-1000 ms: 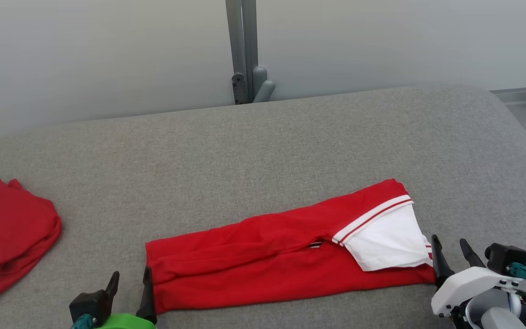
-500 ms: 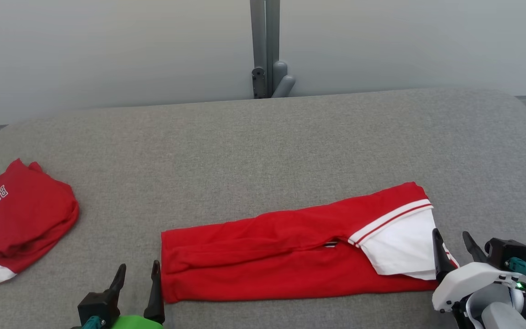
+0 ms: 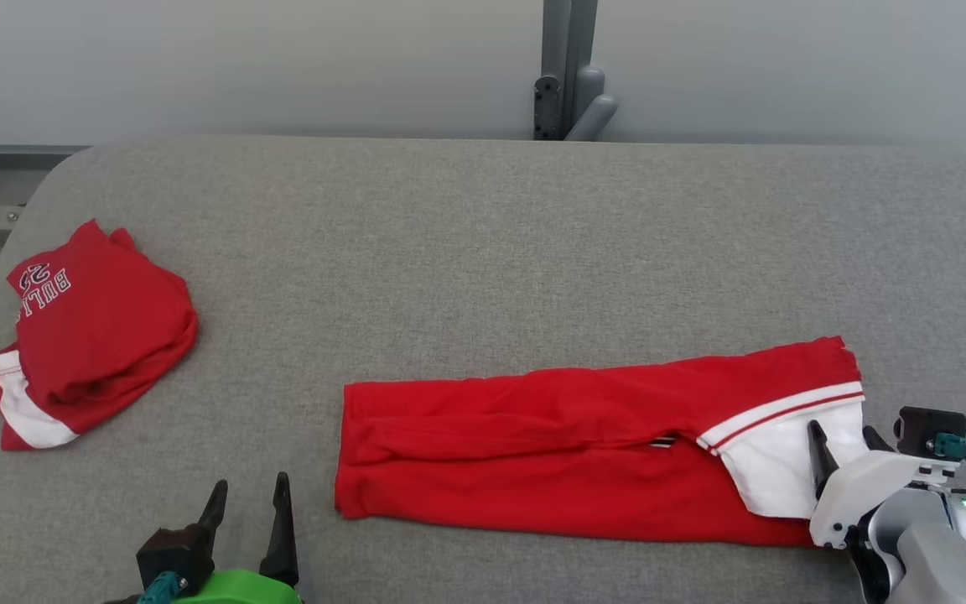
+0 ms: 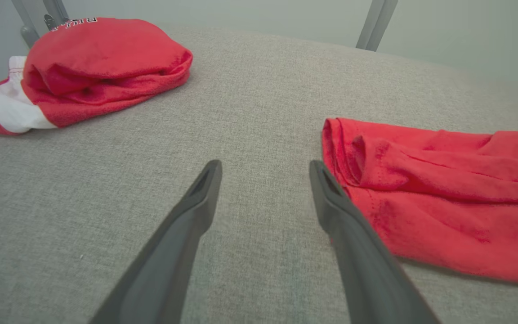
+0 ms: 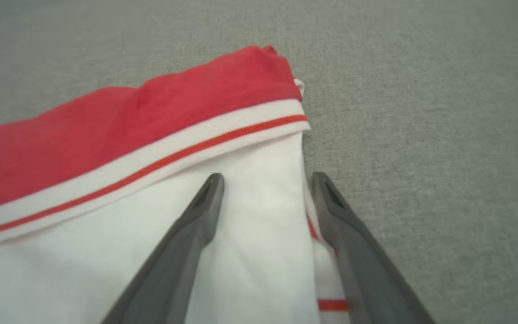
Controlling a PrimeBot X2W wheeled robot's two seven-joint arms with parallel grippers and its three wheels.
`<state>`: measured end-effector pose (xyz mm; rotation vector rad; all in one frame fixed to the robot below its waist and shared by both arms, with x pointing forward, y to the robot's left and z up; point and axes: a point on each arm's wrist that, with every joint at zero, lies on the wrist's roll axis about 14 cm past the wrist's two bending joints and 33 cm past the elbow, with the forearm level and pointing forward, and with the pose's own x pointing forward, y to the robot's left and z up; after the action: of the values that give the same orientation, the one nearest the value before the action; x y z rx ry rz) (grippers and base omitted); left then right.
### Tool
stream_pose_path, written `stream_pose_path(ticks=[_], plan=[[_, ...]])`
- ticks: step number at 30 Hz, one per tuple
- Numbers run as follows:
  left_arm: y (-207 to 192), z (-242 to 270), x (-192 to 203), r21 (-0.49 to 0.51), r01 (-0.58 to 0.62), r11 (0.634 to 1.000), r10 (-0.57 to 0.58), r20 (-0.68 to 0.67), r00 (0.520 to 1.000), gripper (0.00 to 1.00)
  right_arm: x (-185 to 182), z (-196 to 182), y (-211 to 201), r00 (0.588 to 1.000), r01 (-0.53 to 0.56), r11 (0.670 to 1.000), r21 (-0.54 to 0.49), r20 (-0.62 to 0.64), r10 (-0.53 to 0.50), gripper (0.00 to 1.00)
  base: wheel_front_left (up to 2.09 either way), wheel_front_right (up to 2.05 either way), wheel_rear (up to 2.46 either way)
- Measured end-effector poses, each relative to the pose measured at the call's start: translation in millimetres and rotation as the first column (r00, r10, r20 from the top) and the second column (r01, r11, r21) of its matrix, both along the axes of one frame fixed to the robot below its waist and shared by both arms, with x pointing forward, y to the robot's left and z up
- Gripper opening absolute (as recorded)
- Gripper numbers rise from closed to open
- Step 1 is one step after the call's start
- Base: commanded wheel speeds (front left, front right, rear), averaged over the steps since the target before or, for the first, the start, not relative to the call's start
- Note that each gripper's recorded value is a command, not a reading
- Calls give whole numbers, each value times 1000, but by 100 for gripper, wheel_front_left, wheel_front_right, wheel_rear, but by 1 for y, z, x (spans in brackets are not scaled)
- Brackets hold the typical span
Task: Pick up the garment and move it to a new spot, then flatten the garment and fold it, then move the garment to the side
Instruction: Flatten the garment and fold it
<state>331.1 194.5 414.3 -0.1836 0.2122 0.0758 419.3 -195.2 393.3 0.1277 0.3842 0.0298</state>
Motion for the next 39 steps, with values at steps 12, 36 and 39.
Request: stream_pose_path(ticks=[12, 36, 39], plan=[[12, -8, -6, -11, -48, 999, 47, -29, 998, 100, 1, -34, 9, 973, -41, 999, -4, -227, 39, 82, 0, 0, 0], [-4, -4, -8, -36, -6, 999, 5, -11, 1000, 100, 3, 4, -5, 997, 23, 1000, 20, -76, -21, 0, 0, 0, 0], [-8, -6, -10, -44, 3, 999, -3, -17, 1000, 100, 10, 20, 20, 999, -38, 998, 51, -33, 40, 0, 0, 0, 0]])
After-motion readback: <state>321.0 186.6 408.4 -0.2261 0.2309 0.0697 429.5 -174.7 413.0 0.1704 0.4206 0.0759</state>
